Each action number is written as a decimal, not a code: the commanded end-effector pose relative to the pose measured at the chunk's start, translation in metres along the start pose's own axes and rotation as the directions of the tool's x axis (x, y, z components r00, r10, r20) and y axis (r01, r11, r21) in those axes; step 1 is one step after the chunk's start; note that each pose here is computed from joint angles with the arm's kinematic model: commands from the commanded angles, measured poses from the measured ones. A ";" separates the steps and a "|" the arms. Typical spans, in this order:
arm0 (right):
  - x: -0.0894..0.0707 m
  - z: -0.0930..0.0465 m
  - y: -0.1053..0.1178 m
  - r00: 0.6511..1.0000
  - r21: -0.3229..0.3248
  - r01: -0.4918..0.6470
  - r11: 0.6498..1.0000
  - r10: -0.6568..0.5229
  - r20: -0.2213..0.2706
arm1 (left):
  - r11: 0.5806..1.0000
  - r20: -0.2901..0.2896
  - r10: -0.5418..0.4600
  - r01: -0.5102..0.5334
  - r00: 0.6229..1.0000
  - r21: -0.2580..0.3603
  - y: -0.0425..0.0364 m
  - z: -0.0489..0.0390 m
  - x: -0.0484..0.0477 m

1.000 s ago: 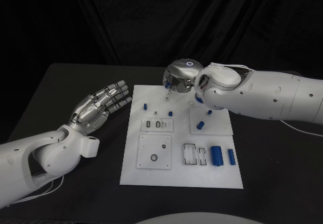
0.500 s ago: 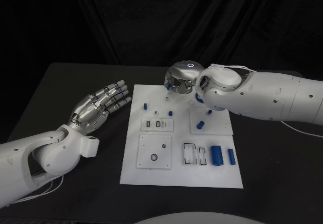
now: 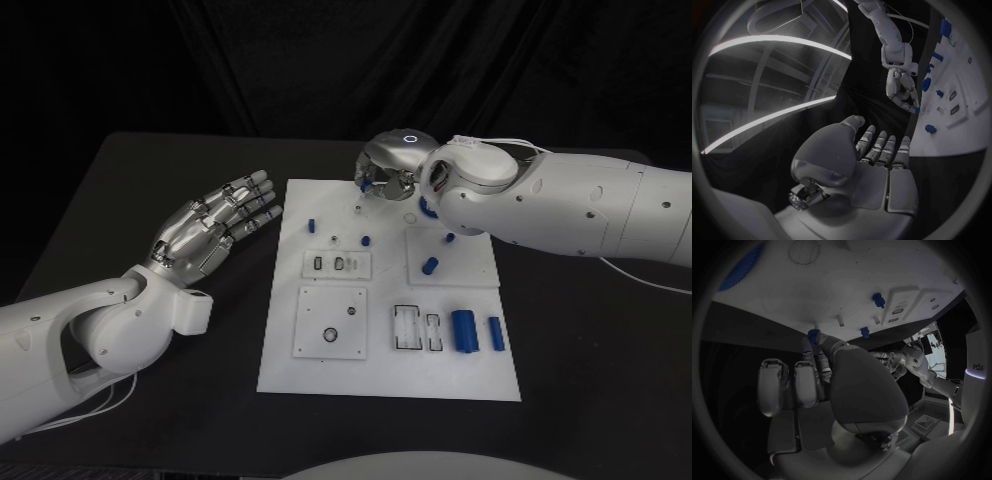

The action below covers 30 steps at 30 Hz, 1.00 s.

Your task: Assemble the parts on the task board

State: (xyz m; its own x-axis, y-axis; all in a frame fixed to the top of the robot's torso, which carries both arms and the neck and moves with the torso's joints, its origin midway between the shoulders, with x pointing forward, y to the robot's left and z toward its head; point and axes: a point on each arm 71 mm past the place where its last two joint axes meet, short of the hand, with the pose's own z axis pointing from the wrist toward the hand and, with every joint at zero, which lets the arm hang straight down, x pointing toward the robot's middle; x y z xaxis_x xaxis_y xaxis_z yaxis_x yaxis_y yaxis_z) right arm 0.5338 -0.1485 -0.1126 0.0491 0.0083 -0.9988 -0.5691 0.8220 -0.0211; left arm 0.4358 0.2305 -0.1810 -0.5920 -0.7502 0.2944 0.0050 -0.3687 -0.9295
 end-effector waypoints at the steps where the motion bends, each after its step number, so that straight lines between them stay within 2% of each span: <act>1: 0.008 -0.001 -0.002 0.999 0.024 0.004 1.000 -0.003 -0.043 | 0.971 -0.012 -0.015 0.018 1.000 0.238 -0.0174 -0.0013 0.0011; 30: 0.013 -0.003 0.000 0.998 0.022 0.002 1.000 0.000 -0.070 | 0.973 -0.014 -0.018 0.021 1.000 0.231 -0.0163 -0.0014 0.0004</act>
State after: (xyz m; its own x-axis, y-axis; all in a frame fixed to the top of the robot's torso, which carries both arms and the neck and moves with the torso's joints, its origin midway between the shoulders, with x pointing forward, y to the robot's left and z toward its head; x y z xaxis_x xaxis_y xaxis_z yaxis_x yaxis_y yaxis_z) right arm 0.5320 -0.1491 -0.1212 0.0182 -0.0087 -0.9998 -0.5665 0.8239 -0.0175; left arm 0.4359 0.2309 -0.1819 -0.5929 -0.7474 0.2999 -0.0002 -0.3723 -0.9281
